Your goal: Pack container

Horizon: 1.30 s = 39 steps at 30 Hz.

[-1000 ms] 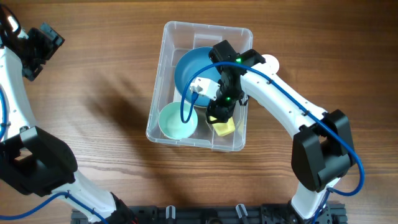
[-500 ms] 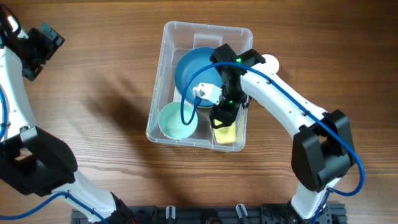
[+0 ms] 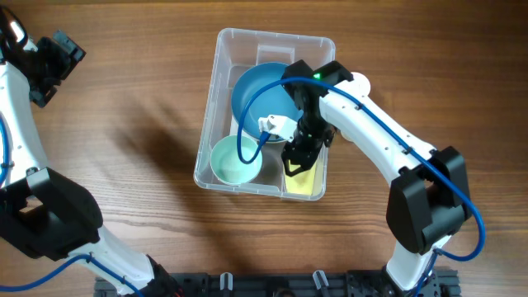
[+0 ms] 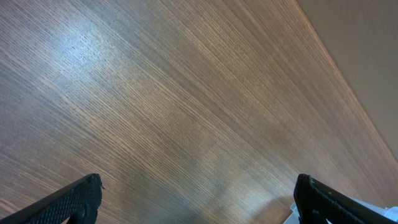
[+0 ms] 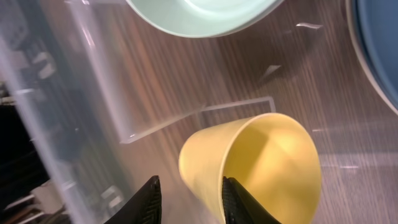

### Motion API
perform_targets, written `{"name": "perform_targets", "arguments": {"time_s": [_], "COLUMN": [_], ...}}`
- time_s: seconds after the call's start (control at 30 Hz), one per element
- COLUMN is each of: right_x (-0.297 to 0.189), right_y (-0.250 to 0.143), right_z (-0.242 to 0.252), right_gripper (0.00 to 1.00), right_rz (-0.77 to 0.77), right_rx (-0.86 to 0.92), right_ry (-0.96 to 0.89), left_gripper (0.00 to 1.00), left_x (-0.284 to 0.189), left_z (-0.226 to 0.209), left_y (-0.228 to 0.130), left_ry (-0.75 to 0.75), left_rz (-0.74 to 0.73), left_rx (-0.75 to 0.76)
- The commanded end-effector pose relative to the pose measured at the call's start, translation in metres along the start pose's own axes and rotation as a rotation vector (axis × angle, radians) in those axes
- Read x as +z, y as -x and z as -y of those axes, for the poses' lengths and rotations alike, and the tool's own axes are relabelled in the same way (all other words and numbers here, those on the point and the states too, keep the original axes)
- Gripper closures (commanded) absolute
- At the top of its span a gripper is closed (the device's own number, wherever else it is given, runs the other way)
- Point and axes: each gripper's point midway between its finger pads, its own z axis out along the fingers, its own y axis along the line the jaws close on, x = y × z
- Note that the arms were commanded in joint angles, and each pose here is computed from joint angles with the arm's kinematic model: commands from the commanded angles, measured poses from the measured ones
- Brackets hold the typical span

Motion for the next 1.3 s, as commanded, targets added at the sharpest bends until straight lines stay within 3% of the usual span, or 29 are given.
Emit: {"name": "perform_targets", "arguments": {"time_s": [0.0, 0.3, 0.53, 0.63, 0.8, 1.03, 1.17, 1.27], "right_x": [-0.011, -0.012, -0.015, -0.007, 0.019, 0.031, 0.032, 0.033], "right_y": [0.01, 0.006, 0.042, 0.037, 0.021, 0.018, 0.014, 0.01], "right_z": [-0.007, -0.011, 0.036, 0.053, 0.059, 0.056, 0.046, 0.04], "right_gripper": [0.68, 0.68, 0.62, 0.58, 0.6, 0.68, 0.84, 0.9], "right_rz": [0.025, 0.01, 0.138, 0.106, 0.004, -0.02, -0.03, -0.043], "right_rx": [0.002, 0.021, 0.0, -0.001, -0.015, 0.003, 0.015, 0.027], "right_ry": [0.021, 0.041, -0.171, -0.237, -0.193, -0.137, -0.09, -0.06], "left_gripper": [0.0, 0.0, 0.0, 0.0, 0.0, 0.0, 0.0, 0.0], "left_x": [-0.017, -0.017, -0.017, -0.017, -0.017, -0.017, -0.017, -0.017], "left_z": [0.006, 0.006, 0.006, 0.006, 0.006, 0.006, 0.006, 0.006], "left_y": [0.008, 0.008, 0.008, 0.008, 0.009, 0.008, 0.008, 0.008], "left_ry": [-0.017, -0.017, -0.017, -0.017, -0.017, -0.017, -0.017, -0.017], "left_rz": [0.046, 0.046, 0.046, 0.046, 0.046, 0.046, 0.046, 0.046], "left_rx": [-0.001, -0.001, -0.001, -0.001, -0.001, -0.001, -0.001, -0.001]}}
